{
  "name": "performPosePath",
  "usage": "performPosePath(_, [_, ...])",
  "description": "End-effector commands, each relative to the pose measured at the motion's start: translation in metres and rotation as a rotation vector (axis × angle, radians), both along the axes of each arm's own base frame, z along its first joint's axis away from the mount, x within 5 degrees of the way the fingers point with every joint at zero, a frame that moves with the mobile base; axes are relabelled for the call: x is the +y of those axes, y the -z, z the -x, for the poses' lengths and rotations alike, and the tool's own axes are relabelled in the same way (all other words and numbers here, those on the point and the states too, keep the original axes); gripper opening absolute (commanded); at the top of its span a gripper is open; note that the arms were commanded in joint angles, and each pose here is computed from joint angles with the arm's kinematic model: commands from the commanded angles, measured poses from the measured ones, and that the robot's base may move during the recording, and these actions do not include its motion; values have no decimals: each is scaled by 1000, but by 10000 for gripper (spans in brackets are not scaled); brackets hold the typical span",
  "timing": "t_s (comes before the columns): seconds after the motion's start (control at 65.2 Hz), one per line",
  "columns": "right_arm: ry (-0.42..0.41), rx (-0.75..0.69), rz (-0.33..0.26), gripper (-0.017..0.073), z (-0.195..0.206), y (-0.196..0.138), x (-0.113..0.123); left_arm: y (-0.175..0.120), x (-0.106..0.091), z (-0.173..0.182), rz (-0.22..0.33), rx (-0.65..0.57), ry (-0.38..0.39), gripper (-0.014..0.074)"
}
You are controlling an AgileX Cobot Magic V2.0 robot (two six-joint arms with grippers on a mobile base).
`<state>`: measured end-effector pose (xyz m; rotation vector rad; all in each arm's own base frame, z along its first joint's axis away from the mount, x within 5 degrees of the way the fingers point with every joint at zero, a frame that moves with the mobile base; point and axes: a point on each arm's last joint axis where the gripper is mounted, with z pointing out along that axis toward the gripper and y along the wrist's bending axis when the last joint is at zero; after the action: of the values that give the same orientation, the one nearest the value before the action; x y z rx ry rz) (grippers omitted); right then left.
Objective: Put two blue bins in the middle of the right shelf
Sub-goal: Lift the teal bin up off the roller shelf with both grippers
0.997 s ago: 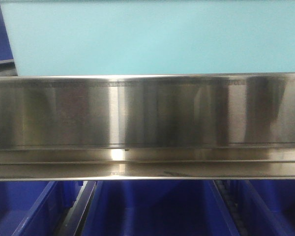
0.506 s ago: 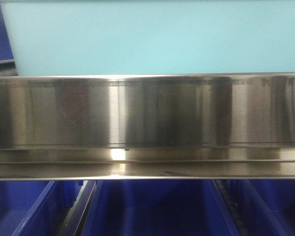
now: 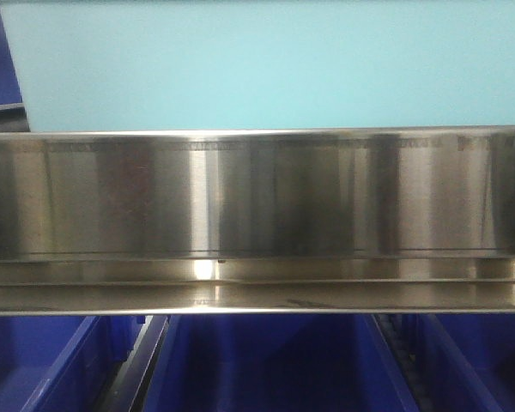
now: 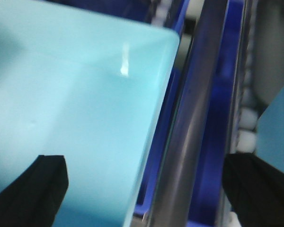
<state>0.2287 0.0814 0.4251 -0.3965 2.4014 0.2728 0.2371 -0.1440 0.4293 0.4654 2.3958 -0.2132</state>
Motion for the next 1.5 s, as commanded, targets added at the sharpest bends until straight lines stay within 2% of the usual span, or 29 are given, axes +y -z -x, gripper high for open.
performPosePath(0.0, [40, 46, -2, 569, -15, 4, 4, 9, -7, -11, -18, 79, -50, 549])
performPosePath(0.215, [59, 154, 20, 569, -47, 34, 14, 36, -23, -34, -66, 165, -60, 549])
performPosePath(0.46, [61, 237, 48, 569, -71, 63, 21, 57, -32, -48, -105, 216, -61, 549])
performPosePath(0.598, [61, 263, 57, 539, -78, 73, 23, 67, -36, -53, -121, 239, -62, 504])
performPosePath(0.644, [62, 272, 60, 492, -80, 76, 24, 68, -36, -54, -123, 243, -62, 454])
performPosePath(0.721, [62, 273, 60, 359, -81, 77, 24, 69, -37, -55, -125, 244, -61, 320])
performPosePath(0.736, [62, 273, 60, 324, -81, 77, 24, 69, -37, -56, -124, 241, -61, 270])
performPosePath(0.767, [62, 270, 60, 226, -81, 77, 24, 69, -37, -56, -120, 235, -60, 201])
performPosePath(0.813, [62, 270, 60, 52, -81, 77, 24, 69, -38, -57, -115, 227, -59, 52])
performPosePath(0.844, [62, 273, 61, -13, -81, 77, 24, 69, -38, -57, -113, 223, -59, -3])
performPosePath(0.875, [63, 275, 60, -97, -81, 77, 24, 68, -38, -57, -111, 221, -58, -97])
performPosePath(0.89, [66, 274, 58, -158, -81, 77, 24, 68, -38, -57, -110, 220, -58, -110])
performPosePath(0.905, [73, 278, 54, -166, -81, 78, 24, 68, -38, -58, -109, 218, -58, -110])
performPosePath(1.227, [78, 261, 45, -151, -80, 74, 24, 65, -39, -57, -100, 213, -59, -111])
performPosePath(1.366, [78, 210, 27, -151, -74, 61, 22, 45, -37, -54, -64, 174, -58, -111])
performPosePath(1.488, [80, 113, -8, -151, -67, 39, 19, 15, -33, -48, -12, 100, -57, -111])
